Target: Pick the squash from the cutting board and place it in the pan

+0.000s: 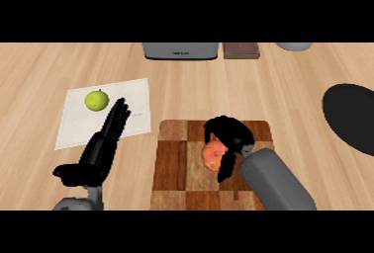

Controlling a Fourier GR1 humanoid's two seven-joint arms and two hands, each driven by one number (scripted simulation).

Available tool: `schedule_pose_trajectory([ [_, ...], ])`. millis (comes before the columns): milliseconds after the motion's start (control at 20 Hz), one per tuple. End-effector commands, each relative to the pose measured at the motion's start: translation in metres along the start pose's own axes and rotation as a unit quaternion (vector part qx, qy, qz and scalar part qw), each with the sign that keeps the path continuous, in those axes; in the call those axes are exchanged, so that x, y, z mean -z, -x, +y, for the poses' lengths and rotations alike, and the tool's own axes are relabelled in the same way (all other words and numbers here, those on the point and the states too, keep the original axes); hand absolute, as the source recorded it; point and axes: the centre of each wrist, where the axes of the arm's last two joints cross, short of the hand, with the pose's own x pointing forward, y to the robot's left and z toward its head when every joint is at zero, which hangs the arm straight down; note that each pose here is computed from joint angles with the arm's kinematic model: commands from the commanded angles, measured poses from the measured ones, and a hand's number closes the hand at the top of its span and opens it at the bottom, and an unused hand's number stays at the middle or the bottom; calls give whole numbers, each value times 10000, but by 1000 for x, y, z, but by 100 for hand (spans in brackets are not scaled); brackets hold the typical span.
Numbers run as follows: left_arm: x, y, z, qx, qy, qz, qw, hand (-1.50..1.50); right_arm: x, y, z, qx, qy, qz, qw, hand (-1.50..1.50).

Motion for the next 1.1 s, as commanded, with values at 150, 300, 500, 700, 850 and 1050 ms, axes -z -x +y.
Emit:
schedule_pose_trajectory([
  [150,-11,-4,-12,77,-13,-82,9999,0,12,19,10,-111,251,-62,9996,150],
  [300,-5,-3,7,-12,-20,-15,10000,0,-5,18,25,-197,799,-140,9965,150],
  [500,-11,-2,8,53,-255,16,9997,0,-48,44,8,167,1273,692,9893,150],
  [700,-11,-3,7,-50,-247,99,9996,0,-99,96,2,222,1966,1520,9684,150],
  [850,-6,-3,3,28,-243,51,9997,0,-131,97,-25,-94,2663,1650,9496,150],
  [1050,-14,5,0,50,-203,58,9998,0,-162,72,-46,167,3784,1508,9131,150],
])
